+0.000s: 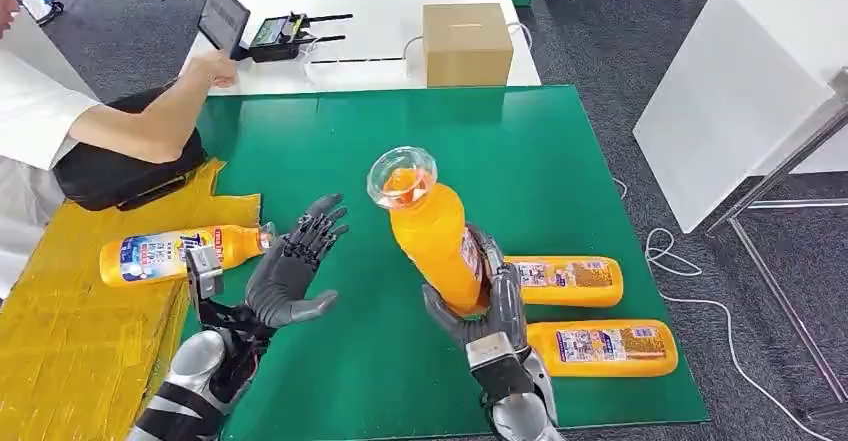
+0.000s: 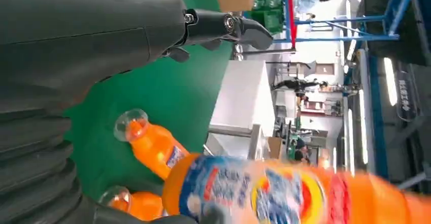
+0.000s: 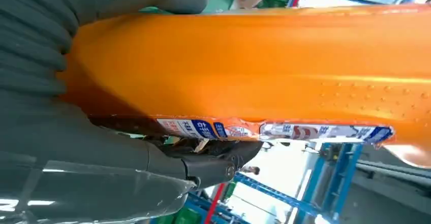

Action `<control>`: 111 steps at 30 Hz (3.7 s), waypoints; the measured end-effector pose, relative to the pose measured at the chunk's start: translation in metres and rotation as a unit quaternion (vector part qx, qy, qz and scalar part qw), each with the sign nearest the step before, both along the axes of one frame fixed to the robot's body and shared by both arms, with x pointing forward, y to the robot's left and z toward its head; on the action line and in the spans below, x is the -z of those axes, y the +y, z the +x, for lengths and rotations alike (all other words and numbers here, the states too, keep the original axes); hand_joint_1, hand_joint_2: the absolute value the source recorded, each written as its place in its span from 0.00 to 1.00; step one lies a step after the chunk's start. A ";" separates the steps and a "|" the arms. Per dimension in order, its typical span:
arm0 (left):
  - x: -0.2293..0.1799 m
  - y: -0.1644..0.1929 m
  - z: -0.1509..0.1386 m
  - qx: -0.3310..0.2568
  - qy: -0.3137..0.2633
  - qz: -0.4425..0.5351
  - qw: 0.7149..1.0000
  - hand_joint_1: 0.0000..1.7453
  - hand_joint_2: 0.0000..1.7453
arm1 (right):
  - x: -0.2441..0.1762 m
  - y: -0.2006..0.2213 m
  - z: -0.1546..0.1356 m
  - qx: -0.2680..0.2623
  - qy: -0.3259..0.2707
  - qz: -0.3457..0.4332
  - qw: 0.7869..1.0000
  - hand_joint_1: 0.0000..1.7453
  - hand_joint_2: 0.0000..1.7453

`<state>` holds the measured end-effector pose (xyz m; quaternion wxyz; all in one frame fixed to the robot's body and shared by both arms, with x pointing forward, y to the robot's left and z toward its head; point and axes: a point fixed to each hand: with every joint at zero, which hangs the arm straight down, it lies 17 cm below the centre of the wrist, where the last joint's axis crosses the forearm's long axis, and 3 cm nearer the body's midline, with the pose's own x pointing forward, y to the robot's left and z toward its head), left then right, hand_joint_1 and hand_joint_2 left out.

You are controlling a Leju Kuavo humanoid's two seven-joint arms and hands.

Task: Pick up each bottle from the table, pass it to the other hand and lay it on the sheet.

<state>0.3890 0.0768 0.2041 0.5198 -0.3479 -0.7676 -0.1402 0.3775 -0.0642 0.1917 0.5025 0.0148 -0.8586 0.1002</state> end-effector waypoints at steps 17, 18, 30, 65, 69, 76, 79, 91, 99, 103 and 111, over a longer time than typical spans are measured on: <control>-0.020 -0.016 -0.017 0.021 -0.028 -0.006 0.999 0.00 1.00 | 0.016 0.037 0.000 -0.023 0.013 -0.038 0.999 1.00 1.00; -0.020 -0.016 -0.017 0.022 -0.029 -0.006 0.999 0.00 1.00 | 0.016 0.037 0.000 -0.024 0.013 -0.039 0.999 1.00 1.00; -0.022 -0.015 -0.016 0.018 -0.025 -0.013 0.999 0.00 1.00 | 0.017 0.058 -0.006 -0.036 -0.015 -0.085 0.996 1.00 1.00; -0.011 -0.009 -0.004 0.005 0.032 -0.059 0.998 0.00 1.00 | 0.048 0.118 -0.019 -0.073 -0.076 -0.237 0.966 1.00 1.00; -0.011 -0.007 -0.002 -0.003 0.035 -0.061 0.998 0.90 1.00 | 0.049 0.118 -0.018 -0.072 -0.074 -0.238 0.966 1.00 1.00; -0.011 0.001 0.009 -0.049 0.054 -0.088 0.993 1.00 1.00 | 0.050 0.117 -0.013 -0.063 -0.069 -0.241 0.966 1.00 1.00; -0.014 0.004 0.011 -0.068 0.052 -0.092 0.992 1.00 1.00 | 0.048 0.116 -0.011 -0.058 -0.071 -0.240 0.966 1.00 1.00; -0.022 0.006 0.012 -0.100 0.032 -0.091 0.990 1.00 1.00 | 0.036 0.107 -0.013 -0.048 -0.065 -0.201 0.976 1.00 1.00; -0.029 0.004 0.011 -0.108 0.022 -0.094 0.989 1.00 1.00 | 0.023 0.096 -0.016 -0.034 -0.070 -0.178 0.981 1.00 1.00; -0.031 0.004 0.012 -0.109 0.021 -0.097 0.989 1.00 1.00 | 0.020 0.094 -0.017 -0.032 -0.072 -0.174 0.982 1.00 1.00; -0.033 0.037 0.033 -0.212 -0.026 -0.037 0.976 1.00 1.00 | 0.014 0.085 -0.027 -0.044 -0.054 -0.126 0.990 0.00 0.00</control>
